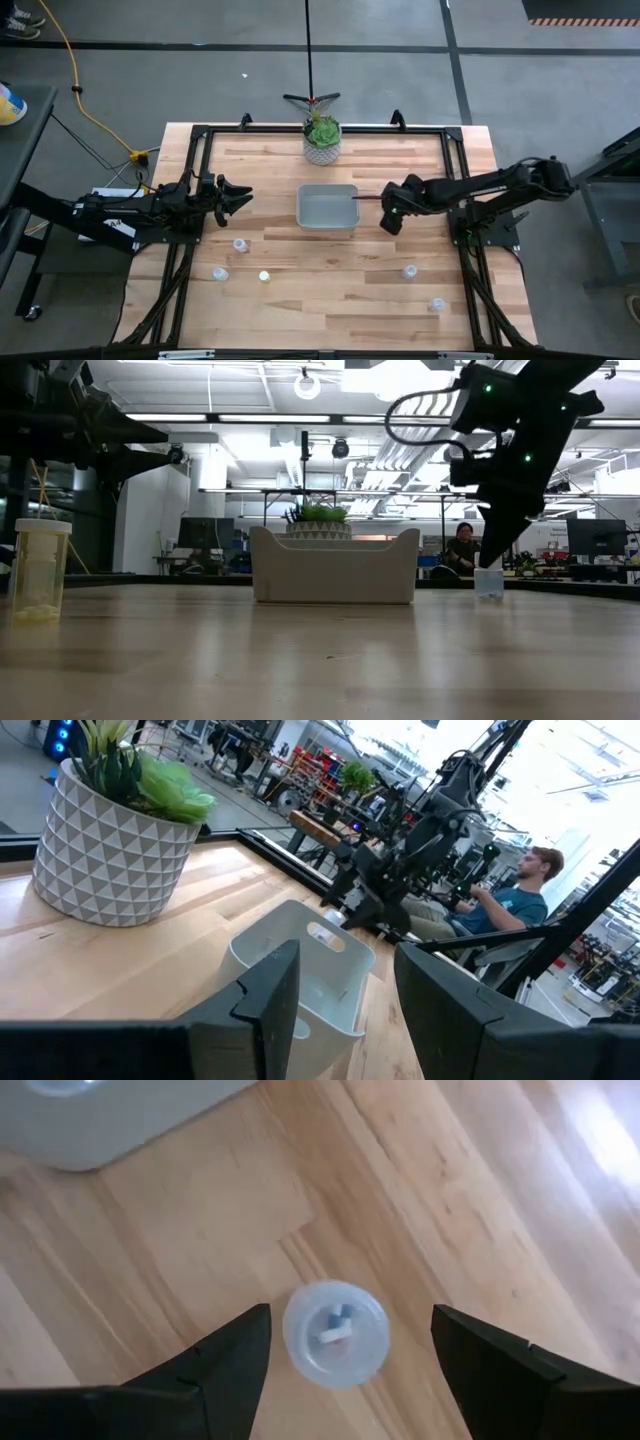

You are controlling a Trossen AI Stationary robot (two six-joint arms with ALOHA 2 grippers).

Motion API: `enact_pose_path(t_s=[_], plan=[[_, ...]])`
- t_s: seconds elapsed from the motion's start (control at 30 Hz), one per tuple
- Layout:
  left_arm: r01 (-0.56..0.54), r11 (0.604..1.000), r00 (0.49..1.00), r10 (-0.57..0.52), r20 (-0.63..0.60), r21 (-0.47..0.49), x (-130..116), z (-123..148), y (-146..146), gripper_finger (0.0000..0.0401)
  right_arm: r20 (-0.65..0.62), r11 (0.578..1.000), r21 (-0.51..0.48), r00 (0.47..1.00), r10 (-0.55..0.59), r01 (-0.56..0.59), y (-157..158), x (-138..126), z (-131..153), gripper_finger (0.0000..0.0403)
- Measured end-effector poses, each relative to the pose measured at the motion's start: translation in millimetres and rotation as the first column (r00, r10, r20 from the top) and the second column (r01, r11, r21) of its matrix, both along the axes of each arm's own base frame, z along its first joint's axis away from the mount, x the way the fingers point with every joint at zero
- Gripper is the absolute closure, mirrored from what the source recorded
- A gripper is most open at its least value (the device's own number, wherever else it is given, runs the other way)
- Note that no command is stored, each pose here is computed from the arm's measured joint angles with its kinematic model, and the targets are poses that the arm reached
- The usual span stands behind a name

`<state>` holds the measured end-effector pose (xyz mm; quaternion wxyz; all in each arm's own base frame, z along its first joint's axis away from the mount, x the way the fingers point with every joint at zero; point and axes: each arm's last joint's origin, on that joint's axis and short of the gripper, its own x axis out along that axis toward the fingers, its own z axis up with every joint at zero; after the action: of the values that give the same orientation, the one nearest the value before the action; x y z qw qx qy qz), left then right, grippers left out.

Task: Pick and place pill bottles into a basket
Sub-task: Put the transparent pill bottle into the gray bin

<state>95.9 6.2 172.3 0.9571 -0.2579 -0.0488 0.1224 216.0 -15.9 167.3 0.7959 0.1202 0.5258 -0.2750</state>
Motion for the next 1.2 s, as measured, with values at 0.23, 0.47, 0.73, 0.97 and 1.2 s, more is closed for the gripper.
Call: enact_pose_path(t_s=[0.23,0.47,0.73,0.97,1.2], plan=[[0.000,1.000,1.000,0.000,0.000,0.000,0,0,0,0.0201,-0.027,1.000,0.008,1.000,0.001,-0.001,0,7,-11,0.0141],[0.001,1.000,1.000,-0.001,0.000,0.000,0,0,0,0.0201,-0.056,0.998,0.057,0.998,-0.005,0.008,1,8,-19,0.0172],[0.001,1.000,1.000,-0.001,0.000,0.000,0,0,0,0.0201,-0.053,0.998,0.062,0.999,-0.011,0.014,1,8,-19,0.0246],[0.000,1.000,1.000,0.000,0.000,0.000,0,0,0,0.0201,-0.018,0.996,0.085,1.000,-0.019,0.020,2,11,-17,0.0268],[0.001,1.000,1.000,-0.001,0.000,0.000,0,0,0,0.0201,0.122,0.991,0.078,0.985,-0.121,0.112,-2,8,2,0.0256]])
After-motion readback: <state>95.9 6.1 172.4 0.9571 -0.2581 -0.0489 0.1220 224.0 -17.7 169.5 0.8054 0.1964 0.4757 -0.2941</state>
